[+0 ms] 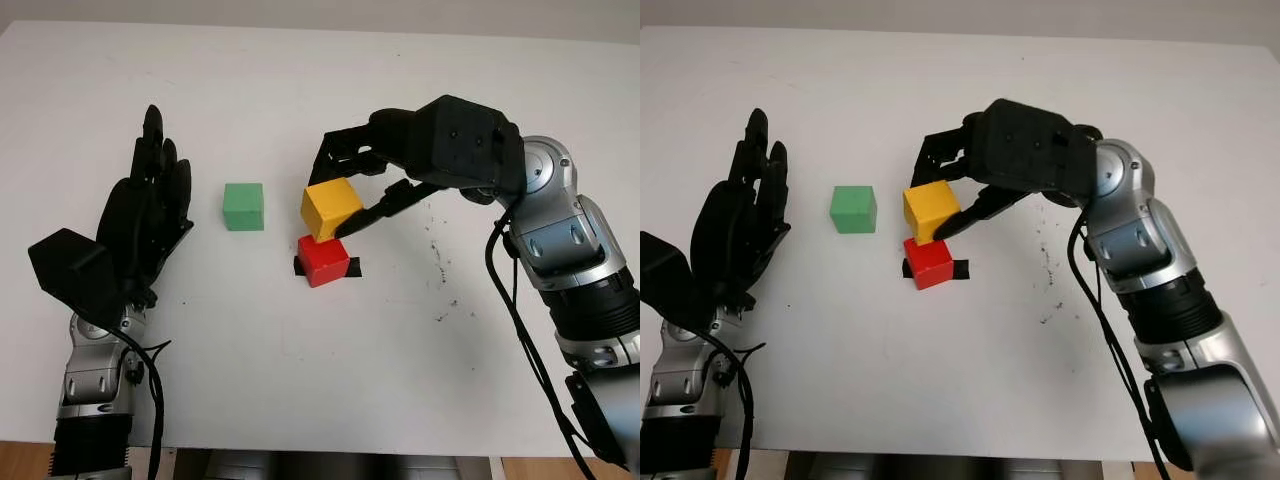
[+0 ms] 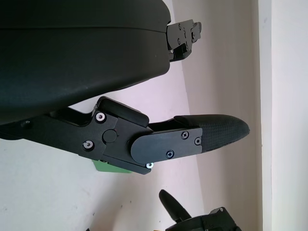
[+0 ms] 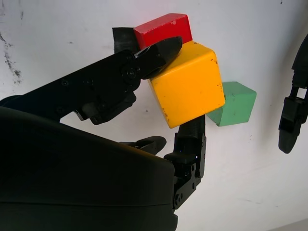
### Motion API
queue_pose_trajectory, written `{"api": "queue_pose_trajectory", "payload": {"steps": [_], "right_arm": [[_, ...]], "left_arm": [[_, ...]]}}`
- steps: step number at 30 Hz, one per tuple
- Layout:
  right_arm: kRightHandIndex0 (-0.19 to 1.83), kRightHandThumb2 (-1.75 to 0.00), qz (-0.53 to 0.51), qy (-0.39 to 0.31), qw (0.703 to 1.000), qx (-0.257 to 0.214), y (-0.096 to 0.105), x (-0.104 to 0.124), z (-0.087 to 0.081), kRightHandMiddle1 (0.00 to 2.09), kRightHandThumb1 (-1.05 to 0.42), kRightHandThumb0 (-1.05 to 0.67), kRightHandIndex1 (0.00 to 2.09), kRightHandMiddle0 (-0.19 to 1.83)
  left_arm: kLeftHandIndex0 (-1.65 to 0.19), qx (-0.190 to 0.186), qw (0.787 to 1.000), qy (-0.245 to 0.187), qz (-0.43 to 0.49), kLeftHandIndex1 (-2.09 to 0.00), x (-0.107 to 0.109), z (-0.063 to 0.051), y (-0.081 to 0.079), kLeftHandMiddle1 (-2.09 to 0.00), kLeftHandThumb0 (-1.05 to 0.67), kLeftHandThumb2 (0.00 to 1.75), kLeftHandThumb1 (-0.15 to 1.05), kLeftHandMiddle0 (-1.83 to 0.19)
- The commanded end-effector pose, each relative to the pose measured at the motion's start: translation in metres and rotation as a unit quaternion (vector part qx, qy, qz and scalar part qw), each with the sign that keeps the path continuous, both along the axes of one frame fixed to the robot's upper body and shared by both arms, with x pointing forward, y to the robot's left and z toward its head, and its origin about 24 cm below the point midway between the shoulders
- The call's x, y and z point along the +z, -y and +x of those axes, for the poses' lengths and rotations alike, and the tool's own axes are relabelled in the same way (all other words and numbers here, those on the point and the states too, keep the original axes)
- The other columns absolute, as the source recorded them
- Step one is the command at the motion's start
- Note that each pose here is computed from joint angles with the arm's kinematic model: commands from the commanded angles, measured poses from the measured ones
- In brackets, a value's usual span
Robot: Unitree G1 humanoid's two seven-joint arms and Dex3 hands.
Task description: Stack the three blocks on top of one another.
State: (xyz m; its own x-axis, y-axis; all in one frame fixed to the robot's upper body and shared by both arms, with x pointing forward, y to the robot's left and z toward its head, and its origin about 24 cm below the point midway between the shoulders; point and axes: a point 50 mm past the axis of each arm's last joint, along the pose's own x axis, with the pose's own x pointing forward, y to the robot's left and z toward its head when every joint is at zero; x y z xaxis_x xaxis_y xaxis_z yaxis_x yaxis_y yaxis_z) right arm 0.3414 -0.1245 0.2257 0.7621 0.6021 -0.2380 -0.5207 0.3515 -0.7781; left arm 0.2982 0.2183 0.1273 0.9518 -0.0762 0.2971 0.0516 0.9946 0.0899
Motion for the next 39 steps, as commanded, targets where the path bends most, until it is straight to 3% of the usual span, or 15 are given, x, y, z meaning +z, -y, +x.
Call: {"api": "queue_pose_trajectory", "payload": {"steps": [1,39], "right_arm": [[0.45,-0.05,-0.004,0.012,1.000,0.017,-0.004,0.004,-0.005,1.57,-0.91,-0.47,0.04,0.39],[0.43,-0.05,-0.005,-0.027,1.000,0.014,0.002,-0.019,-0.006,1.61,-0.92,-0.47,0.04,0.38]], "left_arm": [[0.19,0.002,1.000,0.008,0.006,0.00,0.002,-0.003,-0.002,0.00,-0.79,0.56,1.05,0.19],[0.19,0.001,1.000,0.004,0.004,0.00,0.002,-0.004,-0.004,0.00,-0.78,0.55,1.05,0.19]]}}
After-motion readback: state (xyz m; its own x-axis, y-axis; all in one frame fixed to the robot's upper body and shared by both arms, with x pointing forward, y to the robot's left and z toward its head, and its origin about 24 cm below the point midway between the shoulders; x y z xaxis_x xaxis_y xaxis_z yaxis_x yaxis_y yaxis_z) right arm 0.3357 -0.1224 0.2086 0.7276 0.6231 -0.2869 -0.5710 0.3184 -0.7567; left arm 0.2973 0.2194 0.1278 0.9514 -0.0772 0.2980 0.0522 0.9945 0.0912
